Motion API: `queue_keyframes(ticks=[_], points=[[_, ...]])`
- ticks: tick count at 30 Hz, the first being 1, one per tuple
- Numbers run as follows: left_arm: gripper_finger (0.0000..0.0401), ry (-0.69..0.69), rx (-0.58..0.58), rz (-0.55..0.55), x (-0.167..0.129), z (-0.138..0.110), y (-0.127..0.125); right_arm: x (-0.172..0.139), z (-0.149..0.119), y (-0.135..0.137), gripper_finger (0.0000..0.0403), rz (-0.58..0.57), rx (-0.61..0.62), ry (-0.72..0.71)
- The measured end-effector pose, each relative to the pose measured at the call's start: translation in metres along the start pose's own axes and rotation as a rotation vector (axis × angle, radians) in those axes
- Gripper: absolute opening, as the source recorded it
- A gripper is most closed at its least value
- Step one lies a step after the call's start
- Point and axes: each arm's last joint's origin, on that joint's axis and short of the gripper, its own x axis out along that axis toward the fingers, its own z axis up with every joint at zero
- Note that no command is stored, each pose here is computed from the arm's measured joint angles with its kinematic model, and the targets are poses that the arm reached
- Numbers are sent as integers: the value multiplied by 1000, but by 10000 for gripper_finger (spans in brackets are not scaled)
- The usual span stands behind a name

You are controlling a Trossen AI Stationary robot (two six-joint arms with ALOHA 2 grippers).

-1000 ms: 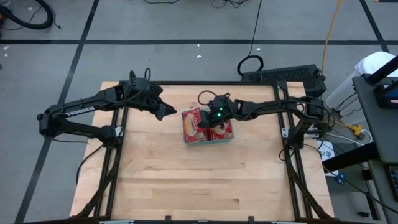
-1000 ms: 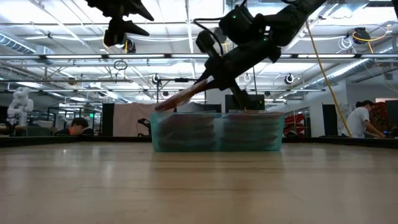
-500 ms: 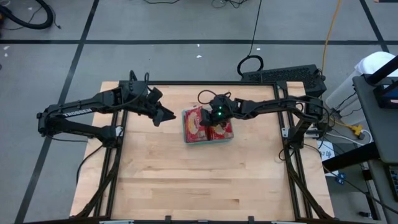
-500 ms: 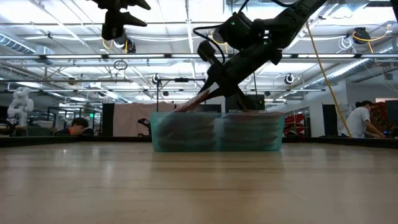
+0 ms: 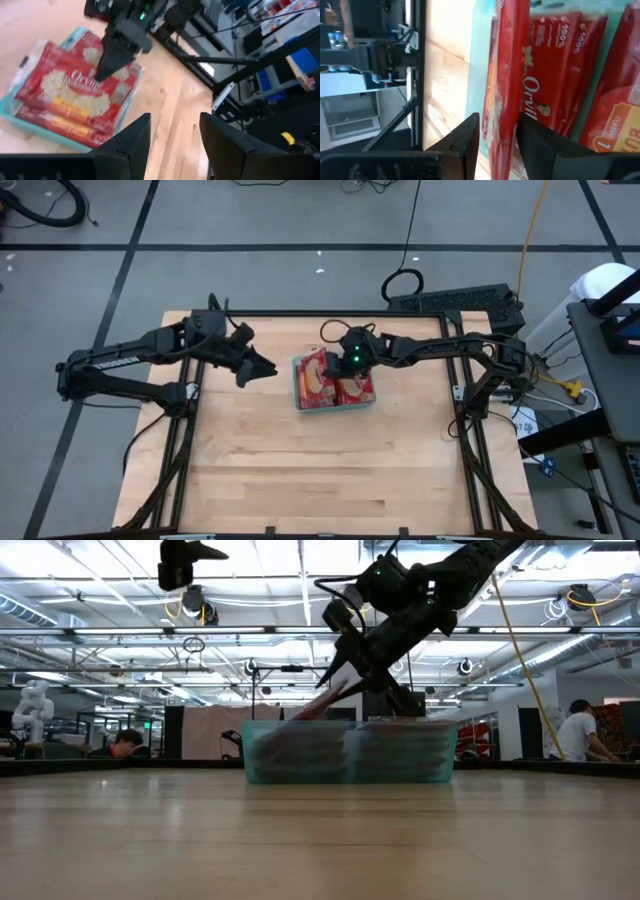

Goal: Sort popcorn bags into baskets
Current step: Put the red popcorn bag into the green bin, then return to Home Position

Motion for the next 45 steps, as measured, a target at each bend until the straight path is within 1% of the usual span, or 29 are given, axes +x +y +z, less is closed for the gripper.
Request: queue_keyframes(ticks=[9, 13, 16, 19, 23, 25, 29, 32, 35, 37, 39, 42, 45], points=[[172, -69, 37, -25, -23, -6, -12, 9, -2, -7, 118, -39, 11, 16], [172, -61, 48, -36, -27, -10, -16, 1, 2, -3, 119, -18, 7, -4], [172, -59, 55, -26, -27, -12, -17, -9, 5, 4, 119, 11, -44, -50], [172, -58, 116, -10, -26, -12, -17, -25, 5, 19, 119, 85, -140, -108], [172, -75, 324, 50, -22, -10, -14, -50, 3, 37, 119, 179, -356, -184], [172, -121, 389, 104, -22, -7, -13, -62, 2, 45, 118, 211, -453, -219], [172, -194, 390, 187, -24, -1, -10, -85, -3, 53, 107, 245, -623, -280], [172, -210, 409, 189, -25, 1, -9, -98, -6, 55, 92, 254, -731, -319], [169, -204, 412, 188, -24, 1, -9, -113, -9, 58, 73, 265, -866, -367], [157, -208, 394, 183, -25, 1, -9, -122, -12, 58, 57, 271, -943, -397], [134, -215, 386, 179, -26, 1, -10, -131, -15, 58, 38, 279, -990, -421], [84, -216, 383, 172, -26, 1, -11, -142, -20, 54, 8, 285, -1017, -449], [22, -184, 382, 190, -25, -3, -9, -151, -25, 44, 6, 264, -1057, -483]])
